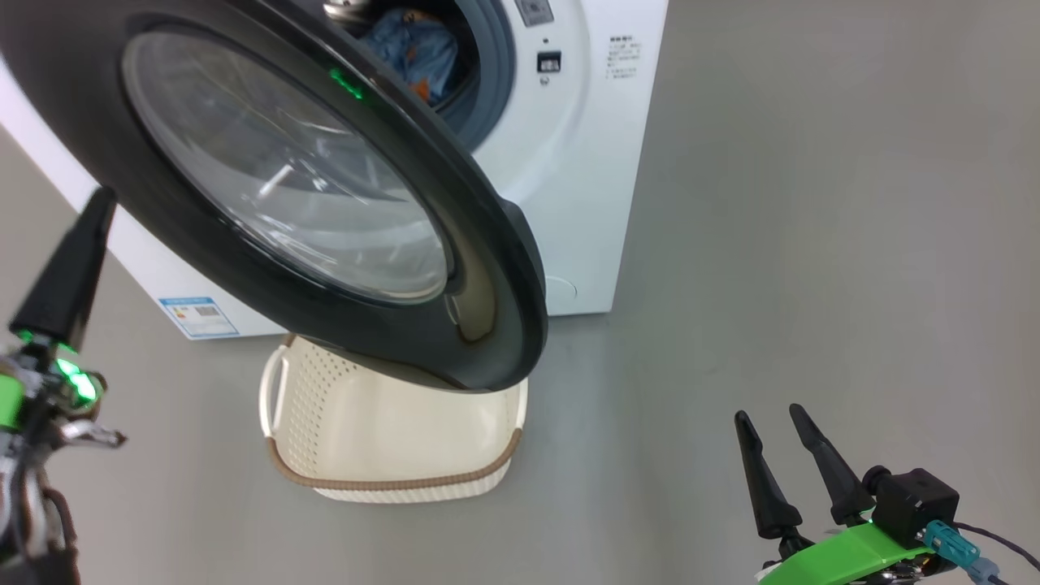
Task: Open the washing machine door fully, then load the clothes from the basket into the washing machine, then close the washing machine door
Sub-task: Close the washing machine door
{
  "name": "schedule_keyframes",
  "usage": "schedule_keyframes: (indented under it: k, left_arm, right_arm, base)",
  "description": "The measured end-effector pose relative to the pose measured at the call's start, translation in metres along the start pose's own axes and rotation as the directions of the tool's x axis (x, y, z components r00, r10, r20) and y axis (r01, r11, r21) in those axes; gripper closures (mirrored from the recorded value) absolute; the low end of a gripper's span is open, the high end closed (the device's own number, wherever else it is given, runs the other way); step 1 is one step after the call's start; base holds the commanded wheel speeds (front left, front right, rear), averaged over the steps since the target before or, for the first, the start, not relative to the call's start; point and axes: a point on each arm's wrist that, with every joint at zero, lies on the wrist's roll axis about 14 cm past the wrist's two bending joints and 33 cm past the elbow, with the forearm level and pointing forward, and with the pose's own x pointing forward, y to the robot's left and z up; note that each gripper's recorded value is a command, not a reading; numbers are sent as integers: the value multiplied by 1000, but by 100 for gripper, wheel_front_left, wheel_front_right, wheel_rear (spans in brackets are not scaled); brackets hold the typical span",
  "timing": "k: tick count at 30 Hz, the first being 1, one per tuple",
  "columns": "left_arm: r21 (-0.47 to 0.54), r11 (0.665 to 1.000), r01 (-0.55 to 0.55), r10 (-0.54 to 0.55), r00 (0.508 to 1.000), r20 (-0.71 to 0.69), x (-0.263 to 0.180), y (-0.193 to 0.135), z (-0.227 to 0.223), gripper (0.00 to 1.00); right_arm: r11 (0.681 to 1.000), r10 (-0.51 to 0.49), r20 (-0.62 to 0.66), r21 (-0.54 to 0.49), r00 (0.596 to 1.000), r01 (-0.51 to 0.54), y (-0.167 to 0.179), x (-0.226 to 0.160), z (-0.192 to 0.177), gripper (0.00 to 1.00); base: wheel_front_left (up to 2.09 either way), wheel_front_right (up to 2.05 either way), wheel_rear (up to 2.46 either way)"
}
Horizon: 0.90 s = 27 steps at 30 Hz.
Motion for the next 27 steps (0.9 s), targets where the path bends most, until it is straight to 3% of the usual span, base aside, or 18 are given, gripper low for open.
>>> schedule_keyframes:
  k: [4,8,12,13,16,17,18,19,23,27]
  left_arm:
    - [131,991,-21,14,998,53,-16,-13,3,100]
    - [272,960,-60,33,994,100,-31,-15,1,100]
    - [343,933,-108,61,987,147,-47,-4,-7,99]
    - [373,920,-120,69,987,148,-51,-1,-11,82]
    - [412,901,-135,69,983,171,-61,5,-19,51]
    - [433,891,-137,68,983,172,-63,7,-22,18]
    - [464,874,-141,69,983,169,-66,10,-25,0]
    - [521,840,-152,79,984,159,-74,17,-31,0]
    - [555,813,-176,99,981,166,-86,29,-39,0]
    - [674,714,-188,128,982,138,-96,41,-43,0]
  right_arm:
    - [1000,19,22,-2,1000,-19,7,-2,8,0]
    - [1000,27,36,-3,999,-27,10,-5,12,0]
    - [1000,22,39,-4,999,-22,9,-11,14,0]
    - [1000,20,41,-4,999,-20,8,-13,14,0]
    - [1000,16,45,-4,999,-16,7,-16,15,0]
    - [1000,16,48,-4,999,-16,7,-16,16,0]
    - [1000,15,50,-5,999,-15,7,-16,17,0]
    - [1000,15,53,-5,998,-14,7,-17,18,0]
    - [1000,11,57,-5,998,-11,6,-19,19,0]
    - [1000,5,45,-2,999,-5,5,-24,15,0]
  base:
    - [0,0,0]
    - [0,0,0]
    - [0,0,0]
    - [0,0,0]
    - [0,0,0]
    - [0,0,0]
    - [0,0,0]
    - [0,0,0]
    - [0,0,0]
    - [0,0,0]
